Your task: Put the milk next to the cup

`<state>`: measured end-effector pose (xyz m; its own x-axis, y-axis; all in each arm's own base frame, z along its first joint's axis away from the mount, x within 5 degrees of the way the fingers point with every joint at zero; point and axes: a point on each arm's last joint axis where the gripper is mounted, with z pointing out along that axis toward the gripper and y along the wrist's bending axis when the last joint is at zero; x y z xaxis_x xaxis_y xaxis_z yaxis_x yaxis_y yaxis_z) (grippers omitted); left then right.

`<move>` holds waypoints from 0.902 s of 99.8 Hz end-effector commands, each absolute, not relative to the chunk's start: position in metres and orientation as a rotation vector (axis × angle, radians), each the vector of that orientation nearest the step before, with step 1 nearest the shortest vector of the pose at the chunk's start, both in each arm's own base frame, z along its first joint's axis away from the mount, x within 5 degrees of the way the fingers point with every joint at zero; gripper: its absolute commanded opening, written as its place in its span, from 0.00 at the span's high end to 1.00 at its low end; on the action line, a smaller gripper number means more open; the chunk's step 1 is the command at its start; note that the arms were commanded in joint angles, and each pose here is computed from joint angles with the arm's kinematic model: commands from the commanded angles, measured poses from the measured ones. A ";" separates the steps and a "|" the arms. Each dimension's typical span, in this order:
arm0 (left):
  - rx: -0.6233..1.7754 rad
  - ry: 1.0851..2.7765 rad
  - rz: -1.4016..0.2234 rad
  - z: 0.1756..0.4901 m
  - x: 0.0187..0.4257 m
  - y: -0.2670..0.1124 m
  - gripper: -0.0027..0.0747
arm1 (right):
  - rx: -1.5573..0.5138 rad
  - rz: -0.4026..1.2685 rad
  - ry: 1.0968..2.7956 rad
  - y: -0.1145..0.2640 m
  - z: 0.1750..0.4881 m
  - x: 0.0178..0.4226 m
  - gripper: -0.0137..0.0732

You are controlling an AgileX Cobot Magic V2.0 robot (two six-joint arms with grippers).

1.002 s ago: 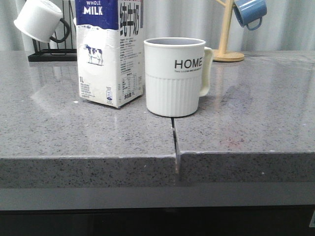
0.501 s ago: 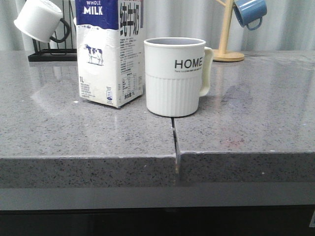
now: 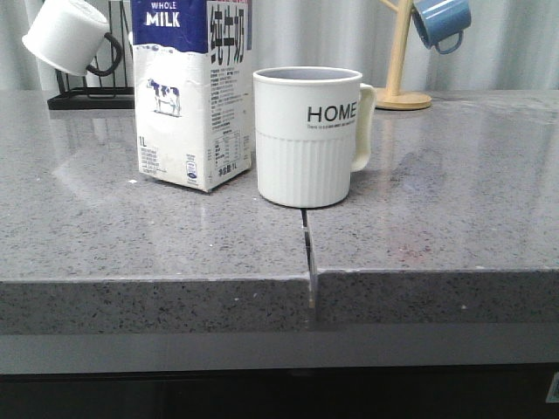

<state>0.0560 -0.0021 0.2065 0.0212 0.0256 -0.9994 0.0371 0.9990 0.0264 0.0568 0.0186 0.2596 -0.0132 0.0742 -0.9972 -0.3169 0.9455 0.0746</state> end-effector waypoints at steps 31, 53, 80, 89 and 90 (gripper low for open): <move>0.047 1.470 -0.008 0.203 0.055 -0.002 0.99 | 0.045 0.044 1.461 0.000 0.213 0.057 0.92; 0.047 1.470 -0.008 0.203 0.055 -0.002 0.99 | 0.064 0.044 1.448 -0.001 0.213 0.054 0.92; 0.047 1.470 -0.008 0.203 0.055 -0.002 0.99 | 0.065 0.044 1.451 -0.001 0.212 0.054 0.92; 0.047 1.470 -0.008 0.203 0.055 -0.002 0.99 | 0.065 0.044 1.451 -0.001 0.212 0.054 0.92; 0.047 1.470 -0.008 0.203 0.055 -0.002 0.99 | 0.065 0.044 1.451 -0.001 0.212 0.054 0.92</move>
<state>0.0560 -0.0021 0.2067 0.0241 0.0271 -0.9993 0.0368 0.9989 0.0280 0.0568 -0.0012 0.1983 0.0065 0.0737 -0.9973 0.0180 0.9971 0.0738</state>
